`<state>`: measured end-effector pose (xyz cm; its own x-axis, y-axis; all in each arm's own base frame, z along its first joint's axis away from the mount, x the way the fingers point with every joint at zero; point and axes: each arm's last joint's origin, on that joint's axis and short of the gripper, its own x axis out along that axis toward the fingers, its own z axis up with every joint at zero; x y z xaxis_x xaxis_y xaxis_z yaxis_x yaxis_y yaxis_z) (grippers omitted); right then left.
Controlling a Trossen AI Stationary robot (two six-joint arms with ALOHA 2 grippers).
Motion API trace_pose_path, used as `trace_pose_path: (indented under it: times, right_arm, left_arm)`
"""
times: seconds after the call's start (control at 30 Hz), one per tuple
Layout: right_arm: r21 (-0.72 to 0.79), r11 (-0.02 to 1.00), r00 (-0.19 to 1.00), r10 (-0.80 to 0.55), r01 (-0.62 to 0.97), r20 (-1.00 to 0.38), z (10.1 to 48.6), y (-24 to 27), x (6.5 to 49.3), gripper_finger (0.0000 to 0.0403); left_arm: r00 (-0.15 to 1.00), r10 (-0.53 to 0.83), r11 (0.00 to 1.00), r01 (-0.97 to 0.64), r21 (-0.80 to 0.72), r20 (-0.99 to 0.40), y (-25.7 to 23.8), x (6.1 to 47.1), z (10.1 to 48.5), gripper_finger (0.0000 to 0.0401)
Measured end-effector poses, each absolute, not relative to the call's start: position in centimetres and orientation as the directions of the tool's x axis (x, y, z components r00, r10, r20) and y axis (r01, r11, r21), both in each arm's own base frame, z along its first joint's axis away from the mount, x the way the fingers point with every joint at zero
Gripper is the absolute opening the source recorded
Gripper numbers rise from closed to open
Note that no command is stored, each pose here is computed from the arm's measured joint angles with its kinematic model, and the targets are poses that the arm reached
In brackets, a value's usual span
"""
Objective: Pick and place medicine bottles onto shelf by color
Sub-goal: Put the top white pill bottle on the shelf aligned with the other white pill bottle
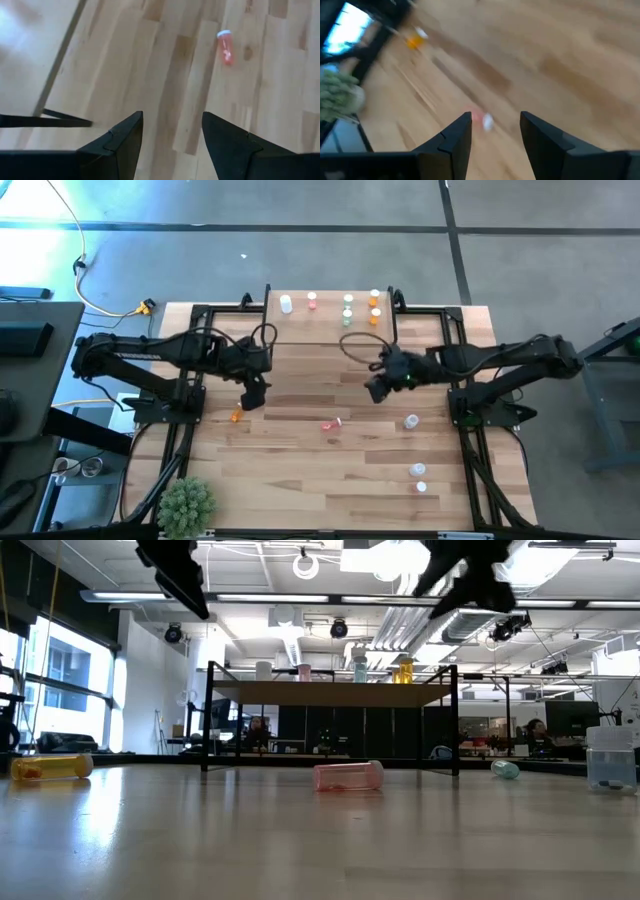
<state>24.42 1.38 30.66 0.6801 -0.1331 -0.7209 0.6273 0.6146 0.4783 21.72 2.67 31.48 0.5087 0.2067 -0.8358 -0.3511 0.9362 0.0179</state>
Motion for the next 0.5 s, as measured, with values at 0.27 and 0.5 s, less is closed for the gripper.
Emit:
trace_pose_path:
  times: [0.27, 0.5]
  right_arm:
    - [0.42, 0.508, 0.522, -0.07, 0.752, -0.85, 28.6, 4.8, 22.3, 0.0155]
    - [0.316, 0.482, 0.402, -0.085, 0.818, -0.912, 27.9, 7.1, 20.2, 0.0146]
  left_arm:
    - [0.521, 0.177, 0.956, -0.293, 0.02, -0.835, 1.3, 21.8, 31.5, 0.0195]
    - [0.527, 0.159, 0.965, -0.261, 0.02, -0.835, 0.5, 21.9, 31.5, 0.0195]
